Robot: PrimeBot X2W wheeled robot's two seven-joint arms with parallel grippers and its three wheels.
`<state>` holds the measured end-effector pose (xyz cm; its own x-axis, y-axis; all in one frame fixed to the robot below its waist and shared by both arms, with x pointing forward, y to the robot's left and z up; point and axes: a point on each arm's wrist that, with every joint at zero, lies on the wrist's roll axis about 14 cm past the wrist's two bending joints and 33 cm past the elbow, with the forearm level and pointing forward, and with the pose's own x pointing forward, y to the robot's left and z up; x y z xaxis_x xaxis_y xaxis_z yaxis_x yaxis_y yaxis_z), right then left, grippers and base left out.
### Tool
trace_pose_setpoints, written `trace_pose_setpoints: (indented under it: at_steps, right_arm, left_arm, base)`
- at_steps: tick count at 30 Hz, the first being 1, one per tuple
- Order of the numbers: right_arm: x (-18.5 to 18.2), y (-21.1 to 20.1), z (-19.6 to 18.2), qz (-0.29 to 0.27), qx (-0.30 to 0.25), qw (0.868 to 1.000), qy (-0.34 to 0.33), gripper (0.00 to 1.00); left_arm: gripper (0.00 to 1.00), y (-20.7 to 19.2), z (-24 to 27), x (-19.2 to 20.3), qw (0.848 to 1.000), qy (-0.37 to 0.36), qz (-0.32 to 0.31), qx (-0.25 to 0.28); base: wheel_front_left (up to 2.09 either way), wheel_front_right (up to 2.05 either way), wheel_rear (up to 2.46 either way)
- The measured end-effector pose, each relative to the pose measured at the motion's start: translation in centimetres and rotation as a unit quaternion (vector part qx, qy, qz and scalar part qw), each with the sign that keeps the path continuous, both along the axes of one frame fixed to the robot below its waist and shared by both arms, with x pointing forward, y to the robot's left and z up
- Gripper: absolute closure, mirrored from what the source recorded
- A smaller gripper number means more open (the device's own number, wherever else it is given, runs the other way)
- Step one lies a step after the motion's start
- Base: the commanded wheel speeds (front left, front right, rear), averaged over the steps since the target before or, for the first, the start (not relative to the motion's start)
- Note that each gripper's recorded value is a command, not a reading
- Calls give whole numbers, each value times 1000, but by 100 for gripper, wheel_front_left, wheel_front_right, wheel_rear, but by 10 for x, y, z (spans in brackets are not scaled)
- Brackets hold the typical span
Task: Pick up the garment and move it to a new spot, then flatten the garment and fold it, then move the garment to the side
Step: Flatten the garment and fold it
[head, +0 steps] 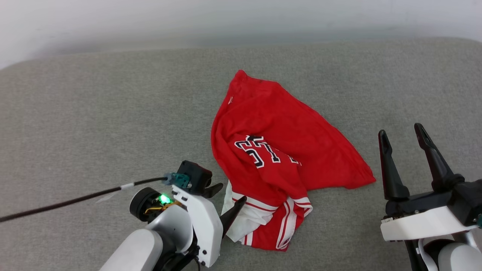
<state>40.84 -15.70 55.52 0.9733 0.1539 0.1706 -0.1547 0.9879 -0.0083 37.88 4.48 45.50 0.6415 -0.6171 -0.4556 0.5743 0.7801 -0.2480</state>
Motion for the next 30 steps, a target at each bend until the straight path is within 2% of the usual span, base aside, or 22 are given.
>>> trace_pose_setpoints:
  at_steps: [5,10,11,12,13,23,27,30]
  right_arm:
    - [3,-7,-13,-12,-1,1000,16,0]
    - [6,-12,-23,-21,-3,999,27,0]
    - [7,-12,-25,-22,-3,999,29,0]
    - [7,-13,-27,-22,-2,999,32,0]
    - [7,-13,-29,-23,-2,999,35,0]
    - [7,-1,-28,-8,3,999,32,0]
    - [6,10,-22,8,6,1000,27,0]
    - [4,20,-21,22,7,999,28,0]
  left_arm:
    - [0,-9,-15,10,999,27,-24,27]
    - [0,-15,-33,13,998,49,-33,31]
    - [5,-16,-34,15,998,50,-34,32]
    - [21,-17,-34,16,998,49,-35,29]
    - [100,-19,-34,16,998,48,-36,27]
    - [100,-6,9,19,1000,-26,-2,-17]
    - [100,19,36,22,997,-61,38,-28]
    - [100,52,48,24,994,-72,84,-22]
  base:
    - [0,0,0]
    - [0,0,0]
    - [0,0,0]
    - [0,0,0]
    - [0,0,0]
    - [0,0,0]
    - [0,0,0]
    - [0,0,0]
